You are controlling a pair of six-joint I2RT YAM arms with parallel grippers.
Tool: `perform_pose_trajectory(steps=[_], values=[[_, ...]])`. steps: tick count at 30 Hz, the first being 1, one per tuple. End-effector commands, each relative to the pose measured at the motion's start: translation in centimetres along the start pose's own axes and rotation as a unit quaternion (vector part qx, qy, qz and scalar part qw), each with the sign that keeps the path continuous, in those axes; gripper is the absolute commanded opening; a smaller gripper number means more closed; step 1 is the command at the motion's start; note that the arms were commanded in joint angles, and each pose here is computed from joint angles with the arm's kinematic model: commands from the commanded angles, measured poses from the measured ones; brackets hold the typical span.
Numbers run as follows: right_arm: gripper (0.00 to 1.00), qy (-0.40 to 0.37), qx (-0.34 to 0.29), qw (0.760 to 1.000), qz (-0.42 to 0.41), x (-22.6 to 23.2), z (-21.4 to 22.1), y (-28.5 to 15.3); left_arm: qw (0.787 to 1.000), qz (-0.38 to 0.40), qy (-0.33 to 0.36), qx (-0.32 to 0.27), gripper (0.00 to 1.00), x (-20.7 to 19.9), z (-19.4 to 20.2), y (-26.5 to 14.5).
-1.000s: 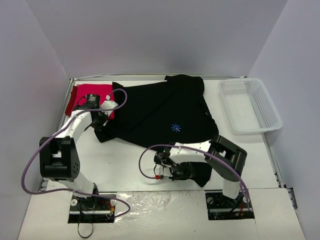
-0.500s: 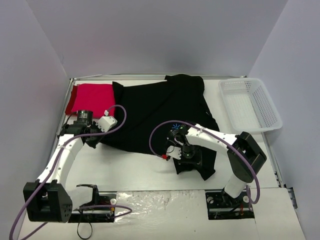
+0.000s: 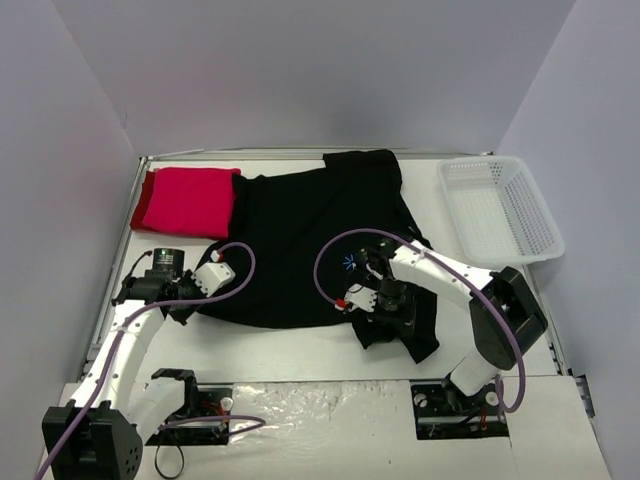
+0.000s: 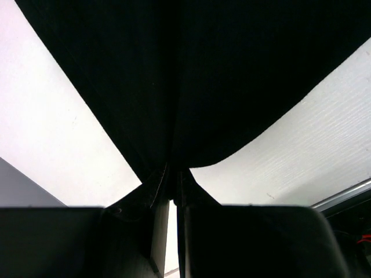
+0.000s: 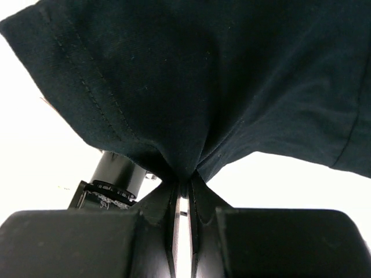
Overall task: Fold and stack the t-shirts
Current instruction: Fold the flattened tshirt in 1/3 of the way
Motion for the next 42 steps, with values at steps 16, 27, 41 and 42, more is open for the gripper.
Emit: perform_pose_trajectory(steps=[16, 27, 41, 42], values=[[0.00, 0.065, -0.051, 0.991, 0.103, -7.4, -0.1, -5.7, 0.999, -0.037, -0.016, -0.013, 0.02, 3.1, -2.3, -0.5], [0.00, 0.089, -0.062, 0.985, 0.133, -13.6, -2.8, -8.1, 0.997, -0.066, -0.033, -0.024, 0.02, 6.2, -4.7, -0.8], [0.00, 0.110, -0.065, 0.976, 0.177, -19.7, -6.7, -10.2, 0.999, -0.039, -0.029, 0.002, 0.02, 6.5, -4.4, 1.5], [0.00, 0.109, -0.064, 0.976, 0.176, -20.1, -7.1, -10.0, 0.999, -0.039, -0.029, 0.002, 0.02, 6.5, -4.4, 1.7]])
Point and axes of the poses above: each gripper's point midway between its finger pads, its own y axis out along the fingers, its own x axis along the line the jaws close on, z = x × y, the point moved 3 cm from there along -y, back along the fingers, and after that the axes turned 4 degrees about y, right-handed, at the moved point
